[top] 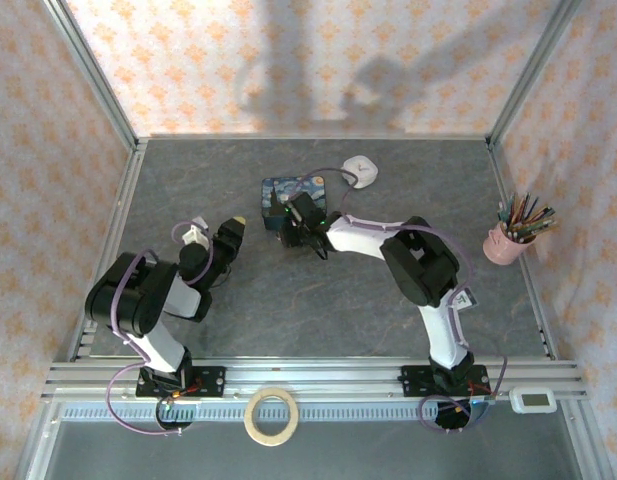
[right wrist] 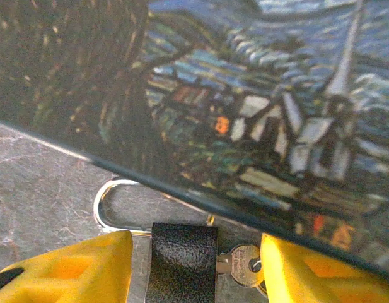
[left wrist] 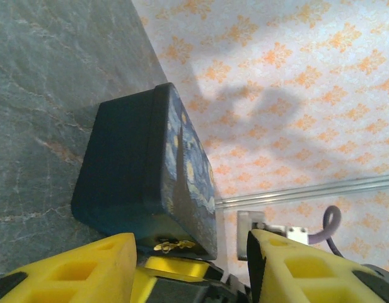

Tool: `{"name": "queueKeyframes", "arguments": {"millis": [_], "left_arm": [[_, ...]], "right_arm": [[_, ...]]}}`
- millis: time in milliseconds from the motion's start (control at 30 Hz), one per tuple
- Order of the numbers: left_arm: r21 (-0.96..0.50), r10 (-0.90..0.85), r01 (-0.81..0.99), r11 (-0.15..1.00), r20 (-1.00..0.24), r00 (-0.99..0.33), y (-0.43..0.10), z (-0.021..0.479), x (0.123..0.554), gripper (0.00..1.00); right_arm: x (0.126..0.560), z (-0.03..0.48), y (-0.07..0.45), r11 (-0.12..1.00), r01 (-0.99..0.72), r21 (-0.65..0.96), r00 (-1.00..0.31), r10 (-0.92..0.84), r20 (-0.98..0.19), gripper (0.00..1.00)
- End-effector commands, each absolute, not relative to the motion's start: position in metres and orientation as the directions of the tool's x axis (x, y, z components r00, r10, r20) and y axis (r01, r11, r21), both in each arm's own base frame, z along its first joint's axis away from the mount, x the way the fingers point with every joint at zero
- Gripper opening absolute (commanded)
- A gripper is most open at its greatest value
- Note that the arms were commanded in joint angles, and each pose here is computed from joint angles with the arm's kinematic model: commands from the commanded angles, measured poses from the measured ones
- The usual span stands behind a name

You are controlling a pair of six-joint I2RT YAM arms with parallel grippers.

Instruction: Unlock the padlock with the key

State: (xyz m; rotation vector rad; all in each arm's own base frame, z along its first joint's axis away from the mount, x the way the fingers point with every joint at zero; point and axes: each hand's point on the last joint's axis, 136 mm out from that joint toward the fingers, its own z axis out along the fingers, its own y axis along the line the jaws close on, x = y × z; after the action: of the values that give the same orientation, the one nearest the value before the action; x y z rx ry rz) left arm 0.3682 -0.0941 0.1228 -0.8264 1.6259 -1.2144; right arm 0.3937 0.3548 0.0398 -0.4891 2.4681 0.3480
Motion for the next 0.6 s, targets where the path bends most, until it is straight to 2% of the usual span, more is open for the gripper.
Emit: {"name": "queueKeyframes", "arguments": {"millis": [0, 267, 433, 567], "left_arm": [[-0.936, -0.878, 0.011, 0.351, -0.334, -0.343, -0.089, 0.13, 0.371, 0.47], [-0.883, -0.845, -0.023, 0.469, -0.44, -0.304, -0.078, 0.141, 0.37, 0.47], [-0.859, -0.832, -0.039, 0.511, -0.482, -0.275, -0.07, 0.146, 0.367, 0.47], [-0.852, -0.828, -0.039, 0.523, -0.496, -0.262, -0.067, 0.151, 0.368, 0.48]], "right_arm": [[0.397, 0.028, 0.353, 0.896, -0.44, 0.056, -0.746, -0.33, -0.578, 0.55], [0.395, 0.01, 0.35, 0.898, -0.44, 0.025, -0.761, -0.358, -0.542, 0.52], [0.392, -0.003, 0.322, 0.923, -0.376, -0.085, -0.777, -0.364, -0.513, 0.48], [0.379, -0.003, 0.301, 0.938, -0.331, -0.104, -0.795, -0.336, -0.504, 0.44]]}}
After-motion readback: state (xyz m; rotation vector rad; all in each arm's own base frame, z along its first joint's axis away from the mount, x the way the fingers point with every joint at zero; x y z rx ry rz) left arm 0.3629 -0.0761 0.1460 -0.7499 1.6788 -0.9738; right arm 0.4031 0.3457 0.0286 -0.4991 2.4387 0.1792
